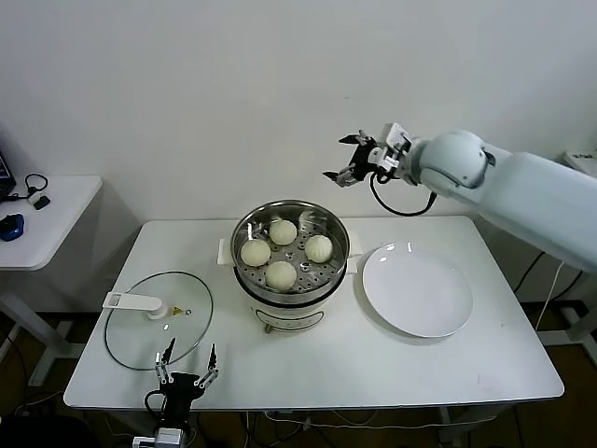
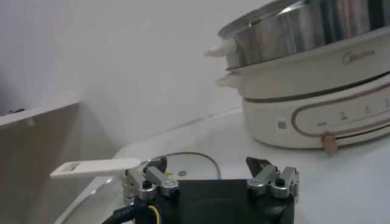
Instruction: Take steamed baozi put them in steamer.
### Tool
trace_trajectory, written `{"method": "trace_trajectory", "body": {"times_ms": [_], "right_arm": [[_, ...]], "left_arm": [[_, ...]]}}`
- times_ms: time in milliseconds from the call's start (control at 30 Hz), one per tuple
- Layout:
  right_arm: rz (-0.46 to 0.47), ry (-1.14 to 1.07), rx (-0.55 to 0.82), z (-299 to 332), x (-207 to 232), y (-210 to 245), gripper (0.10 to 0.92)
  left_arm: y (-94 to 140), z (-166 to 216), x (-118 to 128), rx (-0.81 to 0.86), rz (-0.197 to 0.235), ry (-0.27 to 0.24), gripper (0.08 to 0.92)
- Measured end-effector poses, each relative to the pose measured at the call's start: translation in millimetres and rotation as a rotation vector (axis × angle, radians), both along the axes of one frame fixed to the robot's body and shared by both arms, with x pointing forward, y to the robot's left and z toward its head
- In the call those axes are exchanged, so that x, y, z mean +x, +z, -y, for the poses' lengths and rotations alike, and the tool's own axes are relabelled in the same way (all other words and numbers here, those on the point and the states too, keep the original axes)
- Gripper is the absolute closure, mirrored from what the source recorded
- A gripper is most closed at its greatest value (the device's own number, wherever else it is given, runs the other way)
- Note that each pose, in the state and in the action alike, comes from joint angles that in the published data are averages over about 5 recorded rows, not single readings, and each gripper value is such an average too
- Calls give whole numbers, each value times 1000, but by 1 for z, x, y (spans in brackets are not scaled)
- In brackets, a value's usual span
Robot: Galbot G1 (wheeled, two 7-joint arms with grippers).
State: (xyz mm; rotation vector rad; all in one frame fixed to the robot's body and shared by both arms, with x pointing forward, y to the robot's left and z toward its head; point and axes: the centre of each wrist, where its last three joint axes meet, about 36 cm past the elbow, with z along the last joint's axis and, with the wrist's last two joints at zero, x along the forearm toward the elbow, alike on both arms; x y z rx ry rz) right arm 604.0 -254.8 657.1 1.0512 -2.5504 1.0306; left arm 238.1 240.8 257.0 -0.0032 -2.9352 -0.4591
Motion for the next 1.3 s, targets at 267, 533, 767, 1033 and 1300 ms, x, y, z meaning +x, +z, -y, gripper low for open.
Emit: {"method": "trace_trajectory", "body": {"times_ms": [267,533,767,1033,1300], "right_arm": [[84,-74,174,30,-49,-42,200],[158,-123,336,32,-96,-89,200],[203,-162,512,24,-138,-132,200],[272,-259,661,29,-187,-180,200],[313,-374,774,27,-241,-230,200]], "left_arm": [[-3,-1,-1,8,-7,2,177],[-4,-2,-2,10,-9,14,177],[-4,-1,-2,4,-7,24,177],[-4,2,0,-6,1,23,177],[0,1,0,-3,12,23,177]]}}
